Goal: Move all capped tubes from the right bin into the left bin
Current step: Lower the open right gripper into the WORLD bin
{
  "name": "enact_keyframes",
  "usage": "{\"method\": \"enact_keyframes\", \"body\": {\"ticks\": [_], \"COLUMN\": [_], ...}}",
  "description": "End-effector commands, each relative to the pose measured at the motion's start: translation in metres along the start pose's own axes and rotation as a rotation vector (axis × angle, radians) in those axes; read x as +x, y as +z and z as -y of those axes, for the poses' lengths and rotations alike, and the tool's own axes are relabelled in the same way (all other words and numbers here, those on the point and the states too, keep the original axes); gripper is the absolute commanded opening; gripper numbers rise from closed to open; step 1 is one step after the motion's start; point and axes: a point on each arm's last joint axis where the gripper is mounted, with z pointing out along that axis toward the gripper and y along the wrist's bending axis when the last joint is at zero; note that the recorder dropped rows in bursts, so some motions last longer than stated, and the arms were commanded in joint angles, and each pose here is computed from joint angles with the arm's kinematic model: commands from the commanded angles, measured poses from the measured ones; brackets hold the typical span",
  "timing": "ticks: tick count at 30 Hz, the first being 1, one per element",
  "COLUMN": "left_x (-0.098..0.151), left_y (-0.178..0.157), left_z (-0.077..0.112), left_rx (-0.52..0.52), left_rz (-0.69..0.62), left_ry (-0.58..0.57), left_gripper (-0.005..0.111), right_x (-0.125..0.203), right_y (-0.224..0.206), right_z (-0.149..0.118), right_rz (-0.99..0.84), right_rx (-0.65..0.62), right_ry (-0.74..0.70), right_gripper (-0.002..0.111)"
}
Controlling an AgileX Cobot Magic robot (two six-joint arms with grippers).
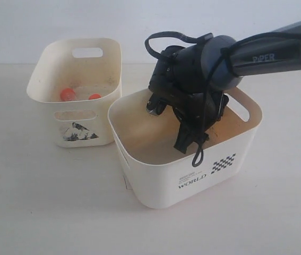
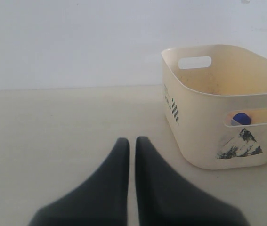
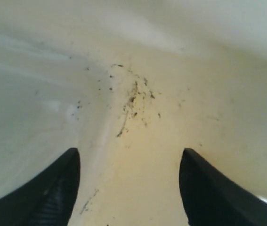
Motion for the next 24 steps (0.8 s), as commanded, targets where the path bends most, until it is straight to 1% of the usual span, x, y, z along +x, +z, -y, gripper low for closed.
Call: {"method": "enact_keyframes", "body": {"ticks": [1, 9, 16, 24], "left_x": [-0.001, -0.001, -0.001, -0.001], "left_y": [0.000, 0.000, 0.000, 0.000], "left_z": [0.000, 0.000, 0.000, 0.000], "left_rx": [-0.001, -0.001, -0.001, -0.001], "left_rz": [0.003, 0.003, 0.003, 0.003], "left_ry": [-0.007, -0.007, -0.007, -0.007], "left_gripper": [0.004, 0.004, 0.004, 0.004], "right_x": [0.004, 0.008, 0.011, 0.006], "right_y": [0.016, 0.002, -0.018, -0.020], "right_z": [-0.013, -0.003, 0.007, 0.005], "right_rz": [-0.065, -0.061, -0.017, 0.044], "right_rx": [-0.056, -0.044, -0.065, -0.098], "right_ry": [0.016, 0.035, 0.069, 0.084], "right_gripper": [0.061, 0.061, 0.061, 0.061]}}
